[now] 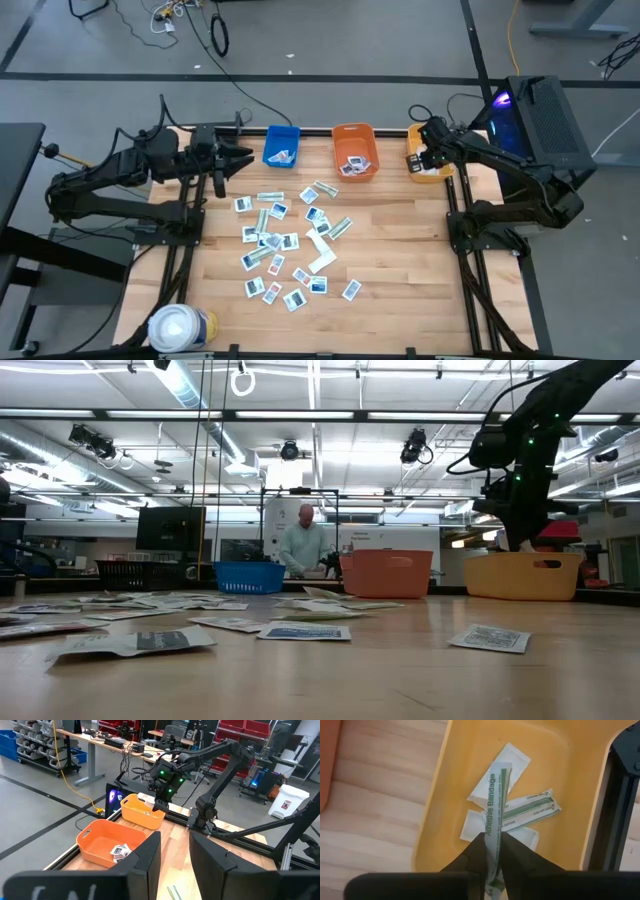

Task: Pick & Place First Aid Supplies
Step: Put the bandage into the yellow bin, then put the ointment pack into the blue bin

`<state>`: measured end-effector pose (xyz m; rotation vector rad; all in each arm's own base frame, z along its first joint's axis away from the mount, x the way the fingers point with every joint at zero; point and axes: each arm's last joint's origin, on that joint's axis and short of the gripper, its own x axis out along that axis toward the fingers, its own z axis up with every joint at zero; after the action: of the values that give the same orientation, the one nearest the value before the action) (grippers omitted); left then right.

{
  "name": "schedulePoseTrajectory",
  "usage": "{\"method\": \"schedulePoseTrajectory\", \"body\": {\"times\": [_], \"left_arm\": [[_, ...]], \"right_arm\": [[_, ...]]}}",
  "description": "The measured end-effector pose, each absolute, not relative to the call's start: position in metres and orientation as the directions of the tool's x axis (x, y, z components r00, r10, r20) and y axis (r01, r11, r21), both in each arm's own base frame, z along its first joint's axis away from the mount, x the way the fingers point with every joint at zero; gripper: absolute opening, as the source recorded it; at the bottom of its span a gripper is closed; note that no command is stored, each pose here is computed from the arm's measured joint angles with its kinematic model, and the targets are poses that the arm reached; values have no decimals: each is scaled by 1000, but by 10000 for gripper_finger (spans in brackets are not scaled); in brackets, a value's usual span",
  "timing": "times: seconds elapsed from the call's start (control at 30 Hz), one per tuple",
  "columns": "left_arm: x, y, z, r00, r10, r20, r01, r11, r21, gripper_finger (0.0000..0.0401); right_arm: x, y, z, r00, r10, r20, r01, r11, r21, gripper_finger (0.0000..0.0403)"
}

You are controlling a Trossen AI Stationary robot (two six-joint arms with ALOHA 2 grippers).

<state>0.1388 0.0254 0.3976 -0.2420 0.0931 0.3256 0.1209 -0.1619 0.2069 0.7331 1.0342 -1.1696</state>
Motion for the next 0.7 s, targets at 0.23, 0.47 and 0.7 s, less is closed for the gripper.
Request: {"method": "schedulePoseTrajectory", "body": {"times": [0.23, 0.47, 0.7], "left_arm": [[139, 25, 398, 944, 305, -129, -328, 918, -225, 106], [139, 25, 398, 944, 305, -129, -328, 918, -225, 106], [139, 25, 397, 943, 305, -132, -328, 918, -223, 106]], "right_arm": [[122, -163, 207, 62, -389, -919, 964, 261, -45, 132], [126, -165, 209, 142, -382, -913, 943, 331, 8, 206], [137, -169, 215, 389, -336, -858, 863, 458, 213, 220]]}}
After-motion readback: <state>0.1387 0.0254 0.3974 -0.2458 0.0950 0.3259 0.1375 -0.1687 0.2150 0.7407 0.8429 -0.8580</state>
